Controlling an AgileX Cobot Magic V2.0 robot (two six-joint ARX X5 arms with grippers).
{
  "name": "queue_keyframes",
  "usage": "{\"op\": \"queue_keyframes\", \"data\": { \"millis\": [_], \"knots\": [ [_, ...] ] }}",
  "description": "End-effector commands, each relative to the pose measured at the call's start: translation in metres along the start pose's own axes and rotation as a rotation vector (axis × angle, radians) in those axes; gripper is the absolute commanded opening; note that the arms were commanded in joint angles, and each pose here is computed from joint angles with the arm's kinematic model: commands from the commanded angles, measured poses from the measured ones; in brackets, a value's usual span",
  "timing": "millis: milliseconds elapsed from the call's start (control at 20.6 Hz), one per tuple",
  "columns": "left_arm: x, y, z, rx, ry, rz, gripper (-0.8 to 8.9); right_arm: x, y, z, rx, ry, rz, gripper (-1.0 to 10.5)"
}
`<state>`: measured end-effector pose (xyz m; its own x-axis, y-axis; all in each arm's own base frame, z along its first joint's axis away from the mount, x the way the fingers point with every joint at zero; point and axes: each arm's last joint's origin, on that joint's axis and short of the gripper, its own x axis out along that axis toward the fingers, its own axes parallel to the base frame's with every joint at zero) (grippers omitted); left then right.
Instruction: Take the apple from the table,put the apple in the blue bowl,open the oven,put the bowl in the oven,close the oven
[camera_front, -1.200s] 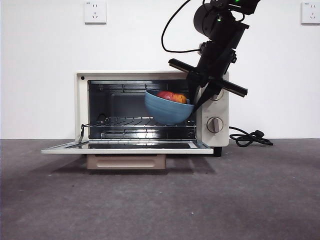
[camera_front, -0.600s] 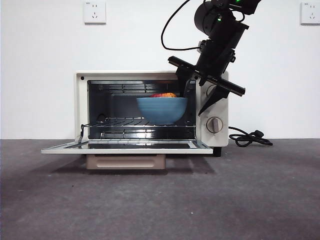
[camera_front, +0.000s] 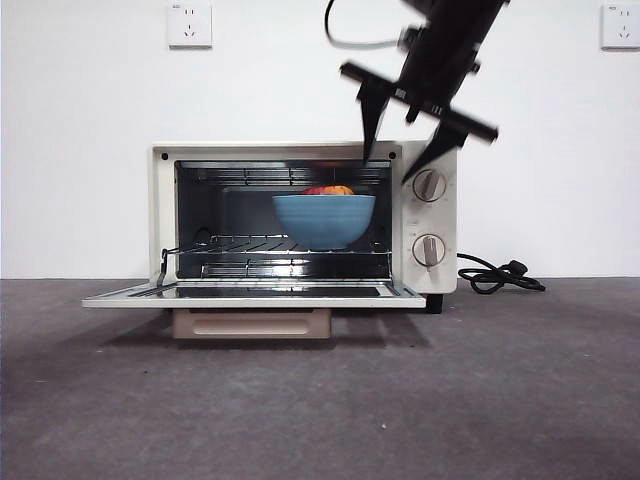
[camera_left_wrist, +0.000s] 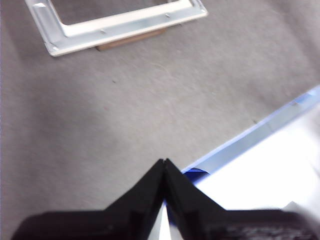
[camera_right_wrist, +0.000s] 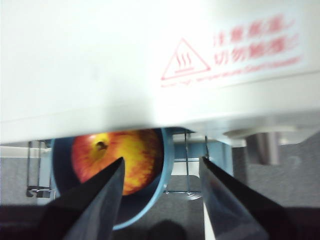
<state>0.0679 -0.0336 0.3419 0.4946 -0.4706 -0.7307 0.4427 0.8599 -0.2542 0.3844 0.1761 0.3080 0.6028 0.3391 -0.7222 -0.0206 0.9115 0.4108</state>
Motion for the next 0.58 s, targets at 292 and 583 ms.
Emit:
{"op": "queue_keyframes", "data": {
  "millis": [292,583],
  "knots": [
    [0.011,0.005,0.011,-0.002,-0.001,0.1,-0.07,-0.06,0.005,-0.006,-0.247,0.007,-0.067,2.5],
    [0.036,0.014,0.035,0.011,0.028,0.172,-0.08,-0.118,-0.001,-0.017,-0.404,-0.01,-0.273,1.4]
  ]
}}
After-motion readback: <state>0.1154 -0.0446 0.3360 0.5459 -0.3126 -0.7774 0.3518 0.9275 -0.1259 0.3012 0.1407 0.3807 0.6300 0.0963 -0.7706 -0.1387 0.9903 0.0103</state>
